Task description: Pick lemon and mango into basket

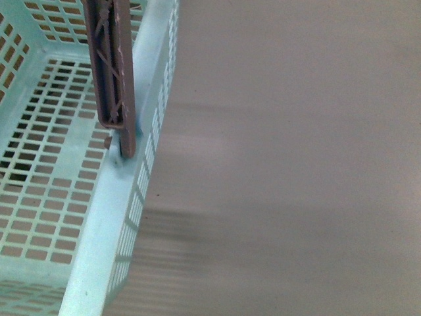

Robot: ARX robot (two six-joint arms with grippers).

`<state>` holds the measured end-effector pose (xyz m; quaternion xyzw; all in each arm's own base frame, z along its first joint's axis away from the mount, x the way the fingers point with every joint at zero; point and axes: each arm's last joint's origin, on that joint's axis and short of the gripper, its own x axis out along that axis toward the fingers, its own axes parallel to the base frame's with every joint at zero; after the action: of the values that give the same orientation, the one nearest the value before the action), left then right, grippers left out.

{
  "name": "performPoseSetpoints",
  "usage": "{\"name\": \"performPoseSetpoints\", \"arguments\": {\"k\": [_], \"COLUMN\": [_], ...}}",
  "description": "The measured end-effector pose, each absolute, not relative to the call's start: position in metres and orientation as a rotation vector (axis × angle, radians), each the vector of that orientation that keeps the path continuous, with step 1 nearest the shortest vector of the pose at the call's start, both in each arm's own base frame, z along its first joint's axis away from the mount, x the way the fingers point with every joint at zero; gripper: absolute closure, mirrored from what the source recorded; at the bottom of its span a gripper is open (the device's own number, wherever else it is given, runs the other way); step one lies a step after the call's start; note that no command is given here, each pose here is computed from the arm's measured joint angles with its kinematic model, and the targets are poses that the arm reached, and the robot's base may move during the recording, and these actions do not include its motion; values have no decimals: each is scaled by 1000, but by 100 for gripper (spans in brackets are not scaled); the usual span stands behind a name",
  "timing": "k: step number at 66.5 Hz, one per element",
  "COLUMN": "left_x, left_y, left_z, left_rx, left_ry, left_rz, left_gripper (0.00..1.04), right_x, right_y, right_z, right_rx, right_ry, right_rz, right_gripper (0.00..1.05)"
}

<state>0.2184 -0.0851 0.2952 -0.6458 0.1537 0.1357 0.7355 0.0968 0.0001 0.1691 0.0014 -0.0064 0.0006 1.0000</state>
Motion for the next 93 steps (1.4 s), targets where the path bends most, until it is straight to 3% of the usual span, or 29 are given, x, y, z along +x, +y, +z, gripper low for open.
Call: {"name": "performPoseSetpoints", "arguments": {"k": [93], "left_x": [217], "left_y": [-84], "left_z": [297], "left_rx": [-1412], "left_ry": [323], "left_rz": [299], "left_gripper": [91], "right_x": [97], "right_y": [0], "right_z": [169], "right_rx": [3], "right_ry": [-13], "right_rz": [1], "right_gripper": [9]}}
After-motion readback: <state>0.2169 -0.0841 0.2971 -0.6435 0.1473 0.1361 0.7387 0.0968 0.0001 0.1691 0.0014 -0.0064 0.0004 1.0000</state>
